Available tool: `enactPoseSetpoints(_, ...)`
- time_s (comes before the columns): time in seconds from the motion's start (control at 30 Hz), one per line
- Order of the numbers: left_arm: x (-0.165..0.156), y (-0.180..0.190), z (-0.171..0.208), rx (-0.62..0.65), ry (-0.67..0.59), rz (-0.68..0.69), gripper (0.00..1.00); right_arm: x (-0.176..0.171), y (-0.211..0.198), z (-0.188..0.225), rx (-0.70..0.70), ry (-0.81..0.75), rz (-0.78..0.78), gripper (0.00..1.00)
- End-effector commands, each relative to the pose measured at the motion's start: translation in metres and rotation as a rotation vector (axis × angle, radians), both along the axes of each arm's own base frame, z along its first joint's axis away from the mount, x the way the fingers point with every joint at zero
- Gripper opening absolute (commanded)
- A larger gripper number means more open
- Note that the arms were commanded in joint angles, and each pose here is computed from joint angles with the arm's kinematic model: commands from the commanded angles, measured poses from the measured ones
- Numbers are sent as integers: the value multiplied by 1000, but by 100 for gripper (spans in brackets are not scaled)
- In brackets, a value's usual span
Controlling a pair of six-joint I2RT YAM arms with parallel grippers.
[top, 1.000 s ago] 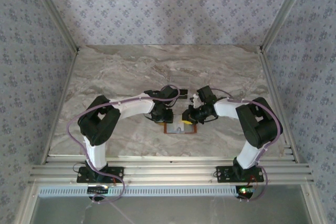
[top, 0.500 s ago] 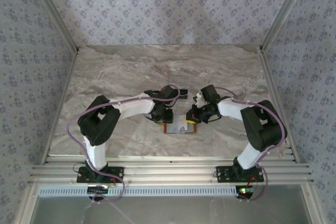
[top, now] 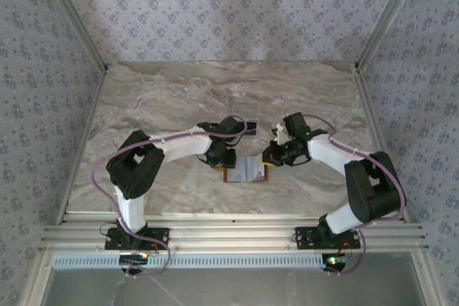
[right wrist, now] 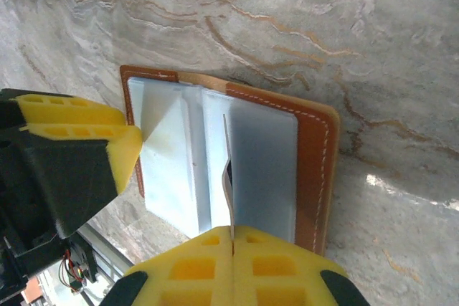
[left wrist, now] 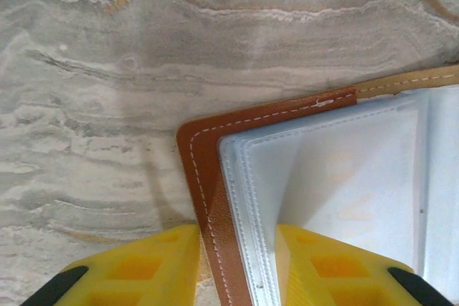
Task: Take the credit cards out of the card holder
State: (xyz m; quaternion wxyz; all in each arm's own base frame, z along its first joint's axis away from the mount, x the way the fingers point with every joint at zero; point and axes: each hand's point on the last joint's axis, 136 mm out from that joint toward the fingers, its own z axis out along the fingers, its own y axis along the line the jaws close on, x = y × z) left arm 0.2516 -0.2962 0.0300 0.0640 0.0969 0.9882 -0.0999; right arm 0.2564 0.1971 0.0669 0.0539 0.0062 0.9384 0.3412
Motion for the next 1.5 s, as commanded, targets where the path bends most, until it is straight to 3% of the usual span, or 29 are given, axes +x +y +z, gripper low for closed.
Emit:
enactPoseSetpoints(0.0, 2, 1, 22, 12, -31, -27, 34, 3, -5, 21, -27, -52, 31, 1)
enactPoseSetpoints(0.17, 8, 3, 47, -18, -82, -16, 34, 10, -2, 45, -32, -162, 131, 0)
enactPoseSetpoints(0.3, 12, 19, 56, -48, -98, 37, 34, 19, -10, 55, -134, -282, 252, 0)
enactPoseSetpoints(0.6, 15, 68, 49, -76, -84, 150, 35, 41, -9, 85, -320, -585, 808, 0)
enactPoseSetpoints(0.8, 13, 85, 44, -106, -69, 204, 35, 63, -9, 92, -388, -608, 1061, 0)
enactPoseSetpoints(1.0, 12, 92, 43, -109, -67, 219, 35, 96, -3, 95, -447, -637, 1202, 0)
enactPoseSetpoints(1.47, 7, 101, 37, -102, -57, 256, 35, 139, 31, 88, -425, -653, 1399, 0)
